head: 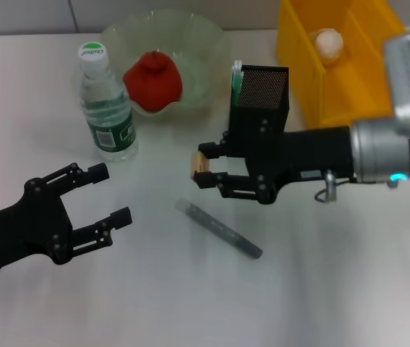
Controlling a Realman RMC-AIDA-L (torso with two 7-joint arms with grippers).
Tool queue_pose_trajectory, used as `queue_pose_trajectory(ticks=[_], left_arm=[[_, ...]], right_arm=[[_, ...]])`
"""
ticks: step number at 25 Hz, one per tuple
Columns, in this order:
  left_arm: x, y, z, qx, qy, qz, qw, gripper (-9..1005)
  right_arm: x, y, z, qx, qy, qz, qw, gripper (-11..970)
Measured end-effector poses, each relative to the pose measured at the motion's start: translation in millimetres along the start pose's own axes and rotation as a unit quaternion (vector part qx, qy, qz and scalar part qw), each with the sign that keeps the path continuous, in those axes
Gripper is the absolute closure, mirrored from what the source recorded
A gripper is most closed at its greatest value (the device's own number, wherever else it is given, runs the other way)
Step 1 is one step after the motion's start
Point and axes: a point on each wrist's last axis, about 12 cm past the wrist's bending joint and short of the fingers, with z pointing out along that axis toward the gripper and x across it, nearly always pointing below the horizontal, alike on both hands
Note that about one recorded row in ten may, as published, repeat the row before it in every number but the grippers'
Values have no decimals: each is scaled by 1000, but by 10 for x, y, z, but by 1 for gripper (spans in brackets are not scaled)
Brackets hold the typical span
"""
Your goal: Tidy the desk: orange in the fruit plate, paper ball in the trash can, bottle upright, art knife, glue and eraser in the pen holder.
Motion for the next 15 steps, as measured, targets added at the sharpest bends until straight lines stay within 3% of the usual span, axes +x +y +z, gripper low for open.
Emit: queue_pose_trajectory(ticks=[2, 8, 15], left_arm=[[1, -1, 2, 0, 0, 0, 1000, 213], [8, -10, 14, 1, -2, 0, 1000, 213], [8, -9, 36, 3, -4, 0, 1000, 213]], right_arm=[[165, 67, -79, 13, -52, -1, 999, 547], [337, 185, -142, 38, -106, -14, 994, 536], [392, 254, -153, 45, -130, -17, 990, 524]])
